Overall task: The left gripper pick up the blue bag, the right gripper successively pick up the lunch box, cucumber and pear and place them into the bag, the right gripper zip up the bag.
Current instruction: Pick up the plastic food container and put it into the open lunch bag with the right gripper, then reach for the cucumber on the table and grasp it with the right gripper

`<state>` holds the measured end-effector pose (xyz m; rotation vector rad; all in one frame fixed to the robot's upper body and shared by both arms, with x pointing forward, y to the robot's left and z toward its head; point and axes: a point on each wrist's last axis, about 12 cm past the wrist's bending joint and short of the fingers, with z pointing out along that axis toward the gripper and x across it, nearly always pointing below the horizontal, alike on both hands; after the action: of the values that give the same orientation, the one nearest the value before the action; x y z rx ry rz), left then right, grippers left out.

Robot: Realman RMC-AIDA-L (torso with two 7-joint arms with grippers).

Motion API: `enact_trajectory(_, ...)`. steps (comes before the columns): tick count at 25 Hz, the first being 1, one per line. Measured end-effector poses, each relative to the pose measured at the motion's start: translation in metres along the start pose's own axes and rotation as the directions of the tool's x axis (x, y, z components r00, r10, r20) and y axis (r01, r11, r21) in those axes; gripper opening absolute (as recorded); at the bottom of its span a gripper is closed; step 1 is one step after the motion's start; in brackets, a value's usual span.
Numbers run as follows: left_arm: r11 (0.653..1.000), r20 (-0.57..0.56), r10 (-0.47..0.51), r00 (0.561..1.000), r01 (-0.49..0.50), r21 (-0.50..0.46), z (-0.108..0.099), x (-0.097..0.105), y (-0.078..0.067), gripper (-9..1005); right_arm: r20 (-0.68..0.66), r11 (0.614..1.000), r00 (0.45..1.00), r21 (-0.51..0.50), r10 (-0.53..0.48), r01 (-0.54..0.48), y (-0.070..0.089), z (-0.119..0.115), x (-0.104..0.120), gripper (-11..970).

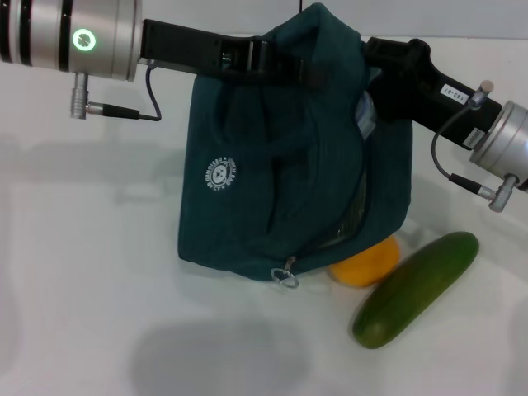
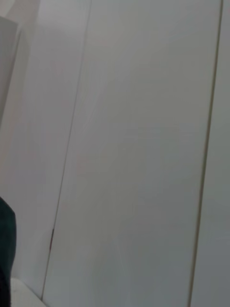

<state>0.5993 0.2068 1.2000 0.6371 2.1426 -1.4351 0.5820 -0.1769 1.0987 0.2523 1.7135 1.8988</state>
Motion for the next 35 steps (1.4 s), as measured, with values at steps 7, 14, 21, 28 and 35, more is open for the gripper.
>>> enact_trajectory(7, 1.0, 0.001, -0.016, 1.0, 0.016, -0.002, -0.001, 0.001, 0.001, 57, -0.028, 1.0, 1.0, 0.013, -0.003, 0.003, -0.001, 0.001, 0.003, 126)
enact_trajectory(14, 1.0, 0.004, -0.021, 1.0, 0.021, -0.004, -0.003, 0.002, 0.002, 57, -0.01, 1.0, 1.0, 0.007, -0.003, 0.003, -0.002, -0.005, 0.002, 146)
enact_trajectory(21, 0.999, 0.01, -0.036, 0.999, 0.036, -0.019, -0.008, 0.003, 0.005, 57, 0.012, 0.999, 0.999, -0.01, -0.03, 0.03, -0.001, -0.019, -0.003, 212)
enact_trajectory(28, 0.998, 0.013, -0.052, 0.999, 0.053, -0.016, -0.009, 0.004, 0.007, 57, -0.001, 0.999, 0.999, -0.015, -0.045, 0.045, -0.001, -0.03, -0.001, 294)
enact_trajectory(35, 0.998, 0.015, -0.052, 0.999, 0.052, -0.017, -0.009, 0.003, 0.007, 57, -0.068, 0.999, 0.997, -0.022, -0.047, 0.046, -0.002, -0.037, 0.01, 486)
